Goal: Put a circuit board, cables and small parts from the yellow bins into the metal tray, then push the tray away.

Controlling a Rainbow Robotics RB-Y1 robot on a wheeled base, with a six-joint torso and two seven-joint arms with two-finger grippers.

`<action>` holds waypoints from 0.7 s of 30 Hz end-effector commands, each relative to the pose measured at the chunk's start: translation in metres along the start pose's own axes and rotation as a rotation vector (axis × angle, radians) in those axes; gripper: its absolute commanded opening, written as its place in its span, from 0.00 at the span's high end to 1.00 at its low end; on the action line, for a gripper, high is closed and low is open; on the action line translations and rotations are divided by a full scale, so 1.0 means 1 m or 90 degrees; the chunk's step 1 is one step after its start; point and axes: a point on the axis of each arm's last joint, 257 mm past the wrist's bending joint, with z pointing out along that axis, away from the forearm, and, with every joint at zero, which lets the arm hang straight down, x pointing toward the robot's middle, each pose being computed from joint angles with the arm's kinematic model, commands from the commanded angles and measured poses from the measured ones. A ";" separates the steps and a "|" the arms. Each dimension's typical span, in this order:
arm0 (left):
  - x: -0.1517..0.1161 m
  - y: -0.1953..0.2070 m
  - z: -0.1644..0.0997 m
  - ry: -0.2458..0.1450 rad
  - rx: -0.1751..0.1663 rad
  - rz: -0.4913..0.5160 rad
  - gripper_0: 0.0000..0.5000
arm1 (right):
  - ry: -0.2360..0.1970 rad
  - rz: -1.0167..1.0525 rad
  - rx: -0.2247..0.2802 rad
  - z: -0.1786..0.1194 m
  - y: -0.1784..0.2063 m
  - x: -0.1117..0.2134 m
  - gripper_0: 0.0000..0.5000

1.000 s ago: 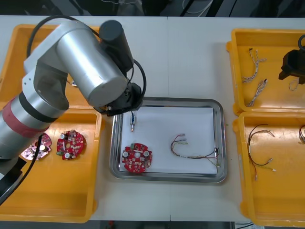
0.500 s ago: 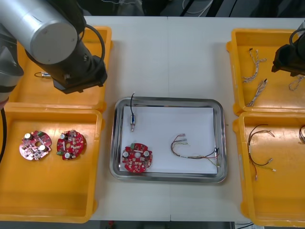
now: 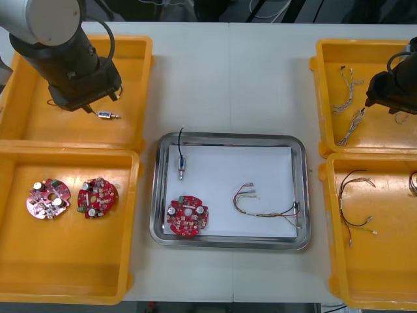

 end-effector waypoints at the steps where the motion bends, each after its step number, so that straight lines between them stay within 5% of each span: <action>1: -0.053 -0.004 -0.031 -0.056 0.032 -0.112 0.00 | -0.044 0.073 -0.044 -0.021 0.032 -0.033 0.00; 21: -0.091 -0.004 0.003 -0.020 0.048 -0.279 0.00 | -0.044 0.113 -0.020 0.019 0.024 -0.024 0.00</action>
